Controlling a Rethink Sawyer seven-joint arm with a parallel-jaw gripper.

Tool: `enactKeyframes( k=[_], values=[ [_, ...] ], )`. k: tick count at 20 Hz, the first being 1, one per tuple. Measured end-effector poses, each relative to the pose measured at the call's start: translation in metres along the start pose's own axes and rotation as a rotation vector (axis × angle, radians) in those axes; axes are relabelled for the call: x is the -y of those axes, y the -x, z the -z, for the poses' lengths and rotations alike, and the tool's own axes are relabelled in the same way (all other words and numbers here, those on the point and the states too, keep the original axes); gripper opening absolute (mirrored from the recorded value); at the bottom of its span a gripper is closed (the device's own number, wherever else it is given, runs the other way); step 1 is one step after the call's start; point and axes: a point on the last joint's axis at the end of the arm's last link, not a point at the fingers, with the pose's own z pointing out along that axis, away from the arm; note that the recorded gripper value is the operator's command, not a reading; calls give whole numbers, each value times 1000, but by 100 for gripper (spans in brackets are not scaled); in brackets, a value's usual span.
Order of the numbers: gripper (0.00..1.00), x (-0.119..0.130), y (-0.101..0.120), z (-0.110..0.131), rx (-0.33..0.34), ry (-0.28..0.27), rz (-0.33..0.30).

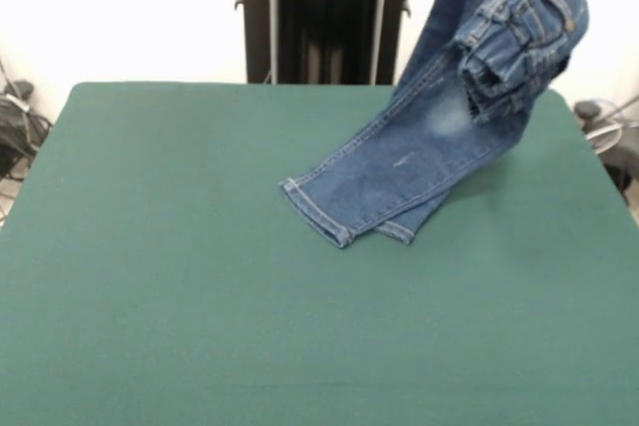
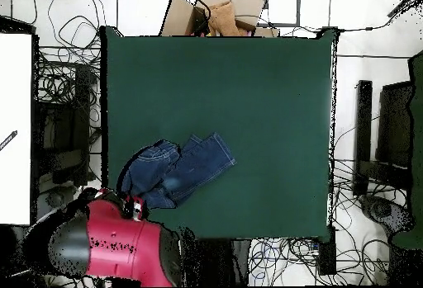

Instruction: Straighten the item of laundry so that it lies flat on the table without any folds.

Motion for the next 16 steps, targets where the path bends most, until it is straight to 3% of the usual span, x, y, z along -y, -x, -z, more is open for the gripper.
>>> enactKeyframes(
  k=[4, 10, 16],
  values=[
    [0, -14, -7, 8, -2, -6, -15],
    [0, -38, -10, 31, -38, -7, -89],
    [0, -44, -3, 40, -36, -2, -140]
  ],
)
